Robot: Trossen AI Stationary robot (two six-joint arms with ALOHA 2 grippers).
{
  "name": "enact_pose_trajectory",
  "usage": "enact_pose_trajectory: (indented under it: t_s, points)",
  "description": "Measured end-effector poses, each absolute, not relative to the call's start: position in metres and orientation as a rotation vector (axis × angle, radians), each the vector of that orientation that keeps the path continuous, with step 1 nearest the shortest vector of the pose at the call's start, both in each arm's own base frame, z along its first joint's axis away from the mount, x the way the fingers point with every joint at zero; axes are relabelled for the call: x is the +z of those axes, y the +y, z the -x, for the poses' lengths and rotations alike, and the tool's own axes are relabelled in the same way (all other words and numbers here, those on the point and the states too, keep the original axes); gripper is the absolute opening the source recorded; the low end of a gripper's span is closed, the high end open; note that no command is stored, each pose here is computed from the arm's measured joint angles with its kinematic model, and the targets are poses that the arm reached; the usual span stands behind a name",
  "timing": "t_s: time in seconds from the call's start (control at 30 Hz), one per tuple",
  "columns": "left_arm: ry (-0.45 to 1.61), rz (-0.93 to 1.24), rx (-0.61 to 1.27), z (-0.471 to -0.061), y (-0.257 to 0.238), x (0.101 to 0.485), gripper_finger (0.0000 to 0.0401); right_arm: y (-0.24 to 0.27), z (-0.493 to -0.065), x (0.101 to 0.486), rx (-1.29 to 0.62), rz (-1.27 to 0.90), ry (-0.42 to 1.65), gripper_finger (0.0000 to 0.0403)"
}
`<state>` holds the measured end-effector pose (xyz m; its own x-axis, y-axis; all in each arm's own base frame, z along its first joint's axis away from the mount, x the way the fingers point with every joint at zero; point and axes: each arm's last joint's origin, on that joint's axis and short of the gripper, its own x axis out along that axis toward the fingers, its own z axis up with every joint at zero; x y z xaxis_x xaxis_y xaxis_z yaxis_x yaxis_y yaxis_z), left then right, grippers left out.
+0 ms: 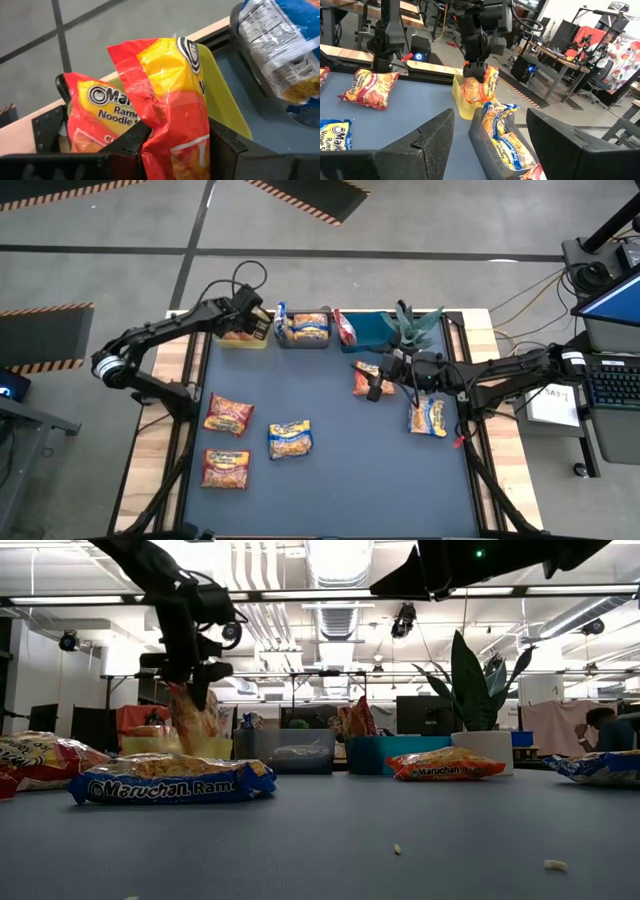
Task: Sort Maruchan noodles
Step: Put the orange noodle pack into the yellow bin
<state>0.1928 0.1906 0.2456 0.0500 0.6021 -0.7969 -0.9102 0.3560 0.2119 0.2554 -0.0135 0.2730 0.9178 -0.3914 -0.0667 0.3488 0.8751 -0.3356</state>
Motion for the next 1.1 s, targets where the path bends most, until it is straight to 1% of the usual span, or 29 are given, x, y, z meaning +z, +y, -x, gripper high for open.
enact_pose_trajectory:
  t_s: [0.2,0.5,0.73,0.87,1.1]
  points:
    - [0.946,0.425,1.153,-0.2,0.195,0.238,0.0121,-0.014,-0.255,0.272,-0.388,0.326,0.141,0.0235]
    - [0.98,0.426,1.154,-0.208,0.202,0.223,0.0121,-0.015,-0.255,0.271,-0.39,0.327,0.15,0.0239]
    - [0.969,0.423,1.158,-0.209,0.204,0.222,0.0123,-0.015,-0.255,0.271,-0.39,0.333,0.151,0.024]
    - [0.957,0.425,1.16,-0.21,0.204,0.223,0.0137,-0.015,-0.255,0.271,-0.389,0.337,0.152,0.0244]
    - [0.937,0.434,1.168,-0.211,0.205,0.223,0.0176,-0.015,-0.255,0.271,-0.389,0.338,0.152,0.0242]
